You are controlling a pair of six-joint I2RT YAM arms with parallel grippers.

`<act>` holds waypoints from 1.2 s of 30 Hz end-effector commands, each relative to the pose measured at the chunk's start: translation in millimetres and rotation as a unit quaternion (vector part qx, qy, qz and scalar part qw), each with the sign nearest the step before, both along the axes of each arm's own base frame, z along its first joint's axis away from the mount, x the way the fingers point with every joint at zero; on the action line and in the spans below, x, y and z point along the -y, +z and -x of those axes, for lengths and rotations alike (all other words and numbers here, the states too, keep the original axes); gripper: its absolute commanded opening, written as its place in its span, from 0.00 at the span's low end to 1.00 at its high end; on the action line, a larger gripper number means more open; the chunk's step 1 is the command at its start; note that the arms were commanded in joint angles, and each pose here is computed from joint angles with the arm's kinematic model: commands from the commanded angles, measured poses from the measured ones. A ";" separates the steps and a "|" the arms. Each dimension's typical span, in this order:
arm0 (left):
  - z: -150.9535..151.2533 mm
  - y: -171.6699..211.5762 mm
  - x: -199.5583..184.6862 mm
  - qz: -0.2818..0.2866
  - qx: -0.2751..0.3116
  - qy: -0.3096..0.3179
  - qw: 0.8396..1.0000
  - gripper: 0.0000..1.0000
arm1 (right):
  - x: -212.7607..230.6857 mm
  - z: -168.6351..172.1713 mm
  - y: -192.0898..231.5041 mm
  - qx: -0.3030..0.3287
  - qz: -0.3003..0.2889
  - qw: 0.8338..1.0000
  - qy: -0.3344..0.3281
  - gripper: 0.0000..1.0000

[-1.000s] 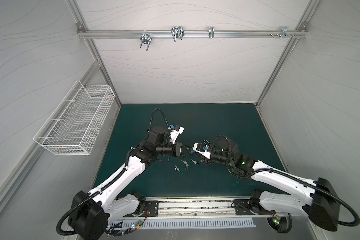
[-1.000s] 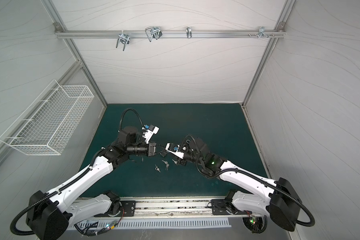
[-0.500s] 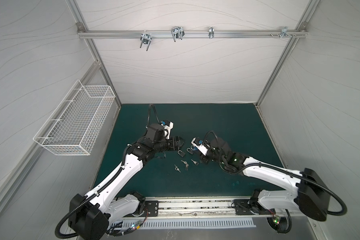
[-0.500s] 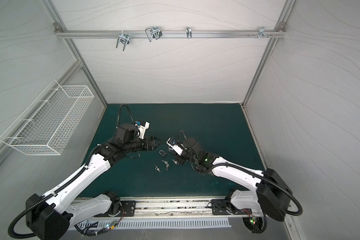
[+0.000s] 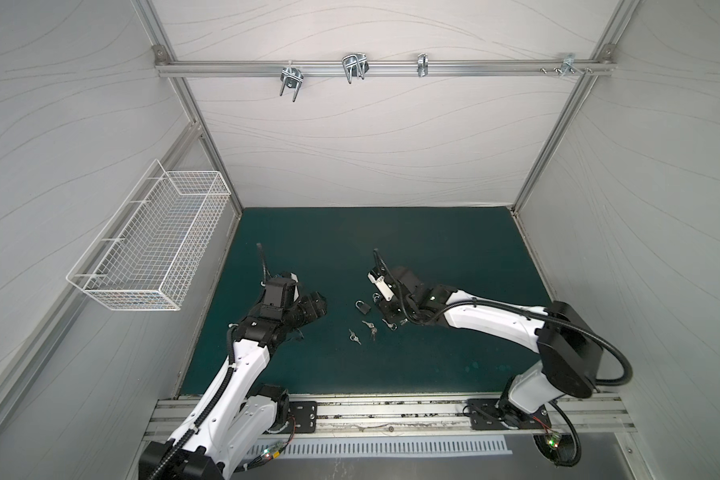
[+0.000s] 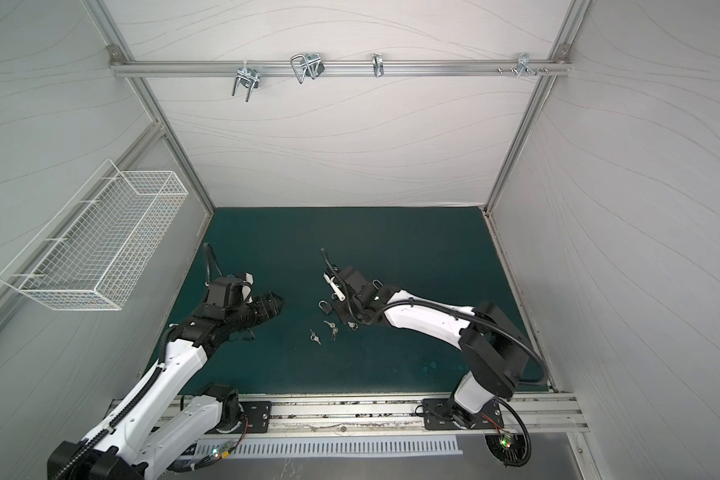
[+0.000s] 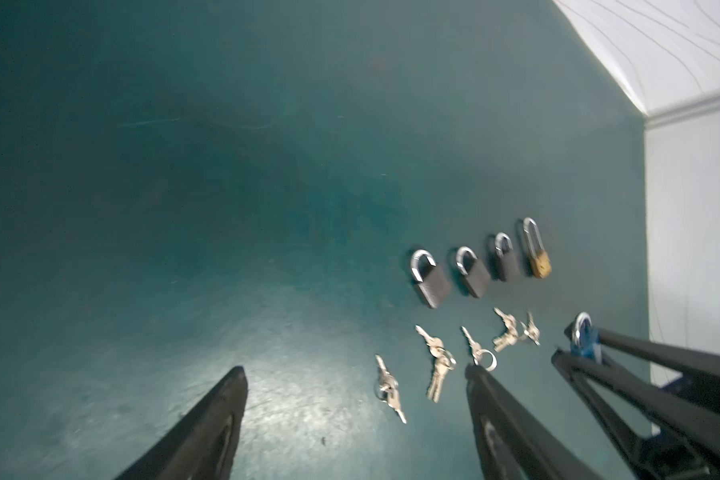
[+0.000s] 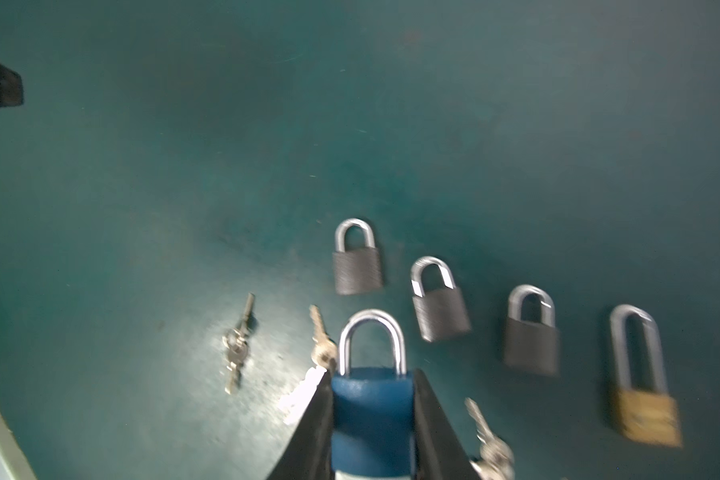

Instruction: Lock with the key

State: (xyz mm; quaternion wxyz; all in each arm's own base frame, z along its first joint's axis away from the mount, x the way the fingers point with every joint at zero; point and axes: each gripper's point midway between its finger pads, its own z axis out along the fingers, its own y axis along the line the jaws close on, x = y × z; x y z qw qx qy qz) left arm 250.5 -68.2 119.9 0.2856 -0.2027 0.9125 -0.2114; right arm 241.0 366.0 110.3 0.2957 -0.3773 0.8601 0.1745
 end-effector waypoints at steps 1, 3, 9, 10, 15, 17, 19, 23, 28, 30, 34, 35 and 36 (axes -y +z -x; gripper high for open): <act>1.1 4.5 -12.2 0.017 0.003 0.038 0.999 0.85 | -21.6 15.9 -27.0 -0.041 0.048 0.998 0.007 0.00; 4.8 4.7 -20.1 0.019 0.004 0.056 0.998 0.87 | -35.9 17.4 -39.3 -0.055 0.064 0.996 0.011 0.00; 13.4 6.6 -38.3 0.010 0.003 0.091 0.996 0.99 | -57.0 10.8 -61.5 -0.077 0.101 0.992 0.004 0.00; 13.5 6.9 -38.8 0.009 0.004 0.092 0.996 0.99 | -58.6 10.1 -64.8 -0.080 0.106 0.991 0.004 0.00; 10.8 7.1 -37.9 0.014 0.006 0.092 0.996 0.99 | -66.0 5.8 -77.2 -0.091 0.126 0.988 0.004 0.00; 9.5 7.3 -38.0 0.015 0.005 0.092 0.996 0.99 | -71.1 5.1 -80.0 -0.095 0.130 0.987 0.008 0.03; 8.4 6.8 -37.8 0.015 0.005 0.091 0.996 0.99 | -73.0 2.8 -80.8 -0.093 0.134 0.987 0.008 0.05; 8.2 7.3 -38.0 0.015 0.006 0.092 0.996 0.99 | -78.0 -0.3 -82.6 -0.096 0.138 0.986 0.012 0.10; 8.1 5.4 -37.0 0.016 0.002 0.089 0.996 0.99 | -80.4 1.6 -93.2 -0.107 0.152 0.982 0.022 0.14; 7.4 5.2 -35.5 0.019 0.002 0.085 0.996 0.99 | -79.5 2.8 -96.9 -0.109 0.158 0.981 0.025 0.17; 6.5 4.7 -36.0 0.016 0.000 0.084 0.996 0.99 | -74.9 4.3 -104.6 -0.114 0.170 0.978 0.023 0.24; 6.3 5.3 -36.3 0.015 0.001 0.084 0.996 0.99 | -74.4 4.7 -104.9 -0.116 0.170 0.978 0.023 0.25; 6.4 5.5 -36.5 0.016 0.002 0.084 0.996 0.99 | -73.4 6.1 -105.9 -0.119 0.171 0.978 0.024 0.26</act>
